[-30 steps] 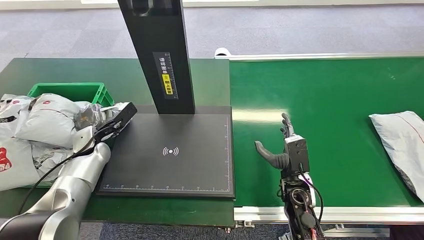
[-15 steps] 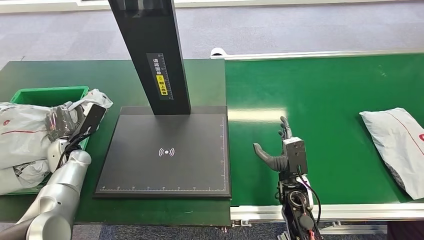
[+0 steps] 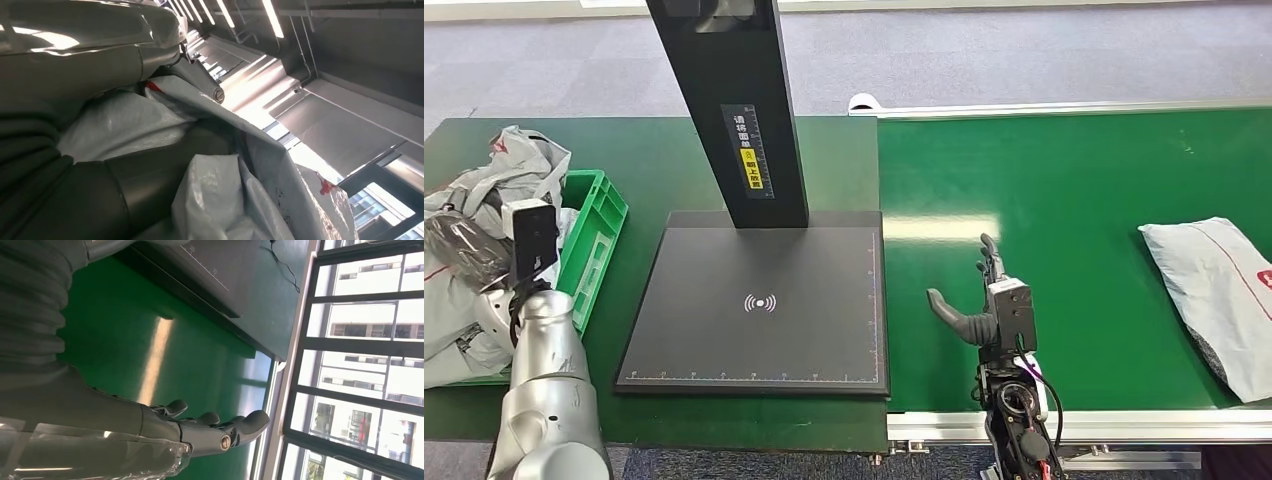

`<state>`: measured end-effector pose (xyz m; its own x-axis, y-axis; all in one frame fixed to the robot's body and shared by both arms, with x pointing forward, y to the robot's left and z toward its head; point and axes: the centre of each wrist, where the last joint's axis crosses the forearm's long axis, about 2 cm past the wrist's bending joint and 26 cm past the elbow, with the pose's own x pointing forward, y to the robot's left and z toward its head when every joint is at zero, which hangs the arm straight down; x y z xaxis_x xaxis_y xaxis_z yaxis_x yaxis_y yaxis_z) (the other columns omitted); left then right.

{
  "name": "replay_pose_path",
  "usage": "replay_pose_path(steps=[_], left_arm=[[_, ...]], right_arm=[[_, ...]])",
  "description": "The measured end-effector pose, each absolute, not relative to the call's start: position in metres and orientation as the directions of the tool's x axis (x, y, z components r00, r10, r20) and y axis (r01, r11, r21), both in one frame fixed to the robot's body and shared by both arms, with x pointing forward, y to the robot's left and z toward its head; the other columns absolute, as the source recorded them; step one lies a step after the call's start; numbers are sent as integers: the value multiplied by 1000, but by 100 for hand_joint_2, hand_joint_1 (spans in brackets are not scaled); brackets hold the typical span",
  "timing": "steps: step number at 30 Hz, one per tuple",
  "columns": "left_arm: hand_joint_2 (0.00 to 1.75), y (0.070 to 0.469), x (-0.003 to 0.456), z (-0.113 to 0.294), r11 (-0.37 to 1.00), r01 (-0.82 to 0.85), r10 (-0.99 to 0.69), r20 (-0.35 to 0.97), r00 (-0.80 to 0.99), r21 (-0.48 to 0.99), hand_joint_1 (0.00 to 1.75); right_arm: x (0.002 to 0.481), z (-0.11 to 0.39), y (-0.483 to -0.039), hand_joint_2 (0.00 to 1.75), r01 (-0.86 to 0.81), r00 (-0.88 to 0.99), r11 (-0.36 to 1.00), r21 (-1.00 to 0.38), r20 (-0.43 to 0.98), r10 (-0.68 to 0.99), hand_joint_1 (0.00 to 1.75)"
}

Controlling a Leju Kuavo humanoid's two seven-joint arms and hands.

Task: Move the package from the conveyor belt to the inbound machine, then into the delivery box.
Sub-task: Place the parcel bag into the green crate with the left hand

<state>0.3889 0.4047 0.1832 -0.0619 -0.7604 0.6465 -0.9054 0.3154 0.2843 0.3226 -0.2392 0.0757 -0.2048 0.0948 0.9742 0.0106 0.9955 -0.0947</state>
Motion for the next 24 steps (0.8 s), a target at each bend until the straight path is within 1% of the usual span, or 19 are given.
replay_pose_path(steps=[3, 6, 7, 9, 10, 11, 13, 14, 15, 16, 18, 20, 22, 23, 24], left_arm=[[175, 417, 393, 182, 279, -886, -755, 655, 36, 370, 175], [44, 435, 398, 188, 219, -834, -733, 650, 203, 507, 175], [44, 441, 401, 190, 198, -811, -718, 645, 262, 550, 175], [131, 453, 406, 197, 157, -768, -688, 626, 366, 621, 171], [131, 458, 408, 201, 139, -752, -676, 617, 404, 645, 164], [87, 464, 410, 204, 124, -740, -664, 609, 433, 661, 158], [0, 473, 412, 210, 102, -727, -643, 602, 472, 679, 134], [0, 477, 412, 213, 93, -725, -635, 601, 485, 683, 125], [0, 482, 412, 216, 84, -724, -628, 601, 495, 684, 111], [0, 486, 412, 219, 73, -723, -623, 598, 504, 687, 96], [0, 493, 412, 223, 56, -715, -618, 587, 523, 697, 58], [0, 496, 414, 225, 50, -698, -612, 574, 543, 714, 31], [87, 496, 419, 225, 104, -651, -595, 571, 565, 752, 19], [131, 494, 424, 225, 164, -601, -586, 567, 579, 783, 12], [175, 490, 429, 224, 246, -523, -581, 556, 595, 816, 10]], right_arm=[[323, 76, -239, 175, 6, -204, 995, -95, 974, 95, 0], [325, 76, -238, 175, -4, -204, 995, -97, 975, 94, 0], [325, 76, -238, 175, -7, -203, 995, -97, 975, 94, 0], [327, 76, -237, 175, -12, -202, 995, -97, 975, 92, 0], [327, 76, -237, 175, -14, -201, 995, -97, 975, 92, 0], [328, 76, -237, 175, -16, -200, 995, -97, 976, 92, 0], [328, 75, -236, 175, -20, -195, 995, -97, 976, 91, 0], [328, 75, -235, 175, -22, -193, 995, -97, 977, 91, 0], [328, 74, -235, 175, -25, -190, 995, -97, 978, 91, 0], [327, 74, -234, 175, -27, -188, 995, -98, 978, 91, 0], [327, 73, -233, 175, -31, -183, 995, -99, 979, 91, 0], [326, 72, -232, 175, -33, -179, 995, -99, 980, 91, 0], [326, 71, -232, 175, -33, -173, 995, -97, 981, 89, 0], [326, 70, -232, 175, -34, -170, 995, -95, 981, 88, 0], [326, 70, -231, 175, -35, -166, 995, -93, 982, 86, 0]])
